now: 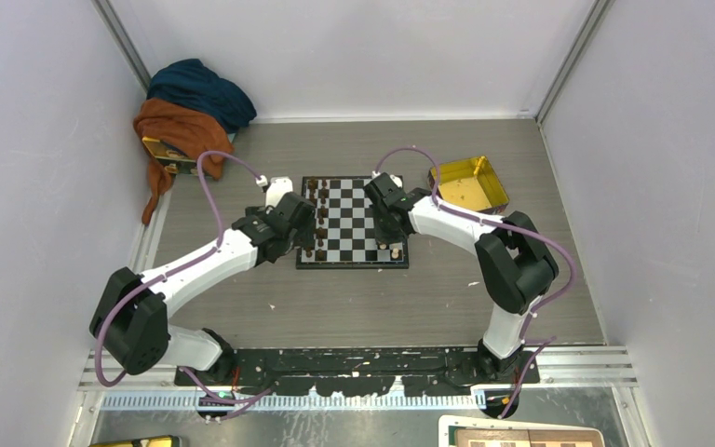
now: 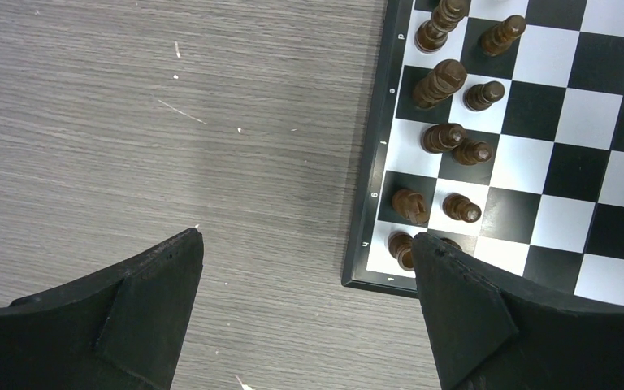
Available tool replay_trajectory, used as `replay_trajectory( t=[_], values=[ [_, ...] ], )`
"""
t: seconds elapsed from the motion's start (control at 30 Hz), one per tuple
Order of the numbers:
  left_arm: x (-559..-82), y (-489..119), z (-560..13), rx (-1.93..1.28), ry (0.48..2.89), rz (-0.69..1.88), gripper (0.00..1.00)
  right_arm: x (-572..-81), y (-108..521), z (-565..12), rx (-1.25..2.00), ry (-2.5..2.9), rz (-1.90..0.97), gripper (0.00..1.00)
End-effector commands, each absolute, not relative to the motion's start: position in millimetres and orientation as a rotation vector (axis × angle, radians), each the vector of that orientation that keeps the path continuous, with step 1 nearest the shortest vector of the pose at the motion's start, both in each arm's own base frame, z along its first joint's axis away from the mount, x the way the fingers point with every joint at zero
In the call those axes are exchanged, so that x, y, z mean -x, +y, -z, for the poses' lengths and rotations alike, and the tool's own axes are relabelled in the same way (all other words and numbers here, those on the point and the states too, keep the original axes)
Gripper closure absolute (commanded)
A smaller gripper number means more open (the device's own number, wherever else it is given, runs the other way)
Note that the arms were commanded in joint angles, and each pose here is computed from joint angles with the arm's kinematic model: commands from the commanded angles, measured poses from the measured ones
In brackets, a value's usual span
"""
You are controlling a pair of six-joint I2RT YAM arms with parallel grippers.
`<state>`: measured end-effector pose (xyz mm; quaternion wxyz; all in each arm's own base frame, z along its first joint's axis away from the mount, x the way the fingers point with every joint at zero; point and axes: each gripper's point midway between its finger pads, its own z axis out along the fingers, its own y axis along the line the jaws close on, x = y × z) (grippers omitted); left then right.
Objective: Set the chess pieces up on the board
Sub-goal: Place the chess piece on the chessboard.
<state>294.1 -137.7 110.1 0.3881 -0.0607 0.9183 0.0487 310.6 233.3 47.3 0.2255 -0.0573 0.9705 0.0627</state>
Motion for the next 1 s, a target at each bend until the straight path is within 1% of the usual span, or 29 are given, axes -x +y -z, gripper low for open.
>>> replay_trajectory(
  t=[0.0,0.1,0.33,0.47,0.57,0.77,0.97],
  values=[
    [-299,-137,-114,0.155,2.311,-0.14,0.0,-322,235,-52,0.161,2.633,-0.177,0.99],
    [-299,-137,-113,0.154,2.311,-0.142,0.0,-322,234,-51,0.165,2.634,-0.173,0.97],
    [-299,-137,-113,0.147,2.312,-0.145,0.0,-323,235,-52,0.172,2.634,-0.174,0.73],
    [-299,-137,-113,0.143,2.311,-0.145,0.0,-323,236,-54,0.172,2.633,-0.181,0.66],
    [-299,-137,-114,0.141,2.309,-0.145,0.0,-324,237,-57,0.175,2.626,-0.187,0.64],
    [-300,-137,-116,0.141,2.306,-0.144,0.0,-327,240,-71,0.185,2.6,-0.211,0.64],
    [-301,-137,-121,0.144,2.292,-0.141,0.0,-330,249,-111,0.193,2.542,-0.273,0.64]
  ],
)
